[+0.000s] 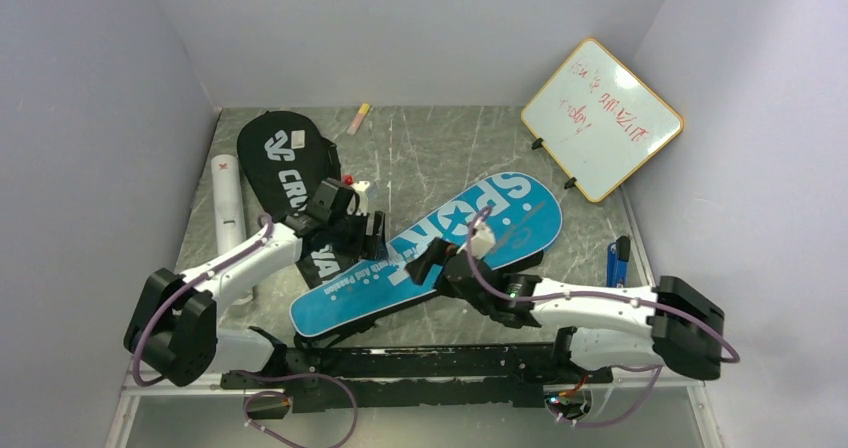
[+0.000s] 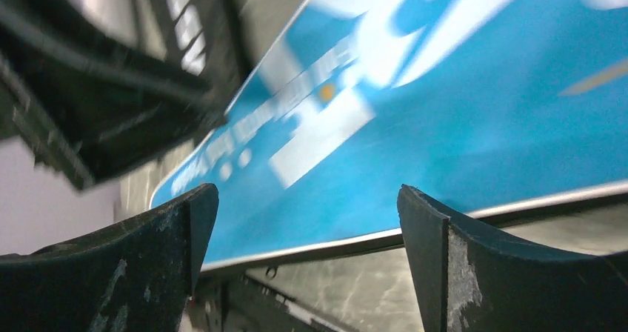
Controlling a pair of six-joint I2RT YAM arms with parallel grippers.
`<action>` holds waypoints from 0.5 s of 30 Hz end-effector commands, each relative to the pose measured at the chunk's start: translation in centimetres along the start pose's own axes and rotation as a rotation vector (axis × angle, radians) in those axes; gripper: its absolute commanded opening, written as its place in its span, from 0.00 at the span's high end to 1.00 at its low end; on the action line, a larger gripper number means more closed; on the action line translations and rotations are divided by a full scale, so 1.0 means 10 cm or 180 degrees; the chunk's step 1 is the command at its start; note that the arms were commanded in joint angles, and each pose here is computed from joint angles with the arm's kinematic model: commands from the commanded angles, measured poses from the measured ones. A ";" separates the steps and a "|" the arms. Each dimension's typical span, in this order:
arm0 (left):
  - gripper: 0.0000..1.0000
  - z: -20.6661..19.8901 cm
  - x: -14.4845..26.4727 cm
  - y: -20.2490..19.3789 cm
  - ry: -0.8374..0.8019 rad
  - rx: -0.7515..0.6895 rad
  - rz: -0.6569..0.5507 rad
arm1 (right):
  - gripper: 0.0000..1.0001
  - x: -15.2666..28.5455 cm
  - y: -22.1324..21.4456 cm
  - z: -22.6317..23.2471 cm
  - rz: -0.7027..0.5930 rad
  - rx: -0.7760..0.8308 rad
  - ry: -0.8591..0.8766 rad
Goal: Pack up the badminton gear
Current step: Zip the racket bag at the center of the board, then pick up the racket bag from the center of the board.
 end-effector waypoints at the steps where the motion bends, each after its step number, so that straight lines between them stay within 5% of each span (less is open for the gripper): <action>1: 0.17 -0.05 -0.08 0.09 -0.0166 -0.0082 -0.0133 | 0.07 0.16 0.31 -0.39 -0.0519 -0.0290 -0.0930; 15: 0.26 -0.08 -0.32 -0.02 -0.0218 -0.0049 0.0101 | 0.14 0.06 0.55 -0.66 -0.0546 -0.0573 -0.1251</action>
Point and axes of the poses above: each gripper's point midway between its finger pads, its own x axis back along the fingers, its own z axis along the line the jaws close on, y = z × x, the point moved 9 cm from there along x, back along the fingers, and after that the axes turned 6 degrees about -x, right-handed, at the moved point
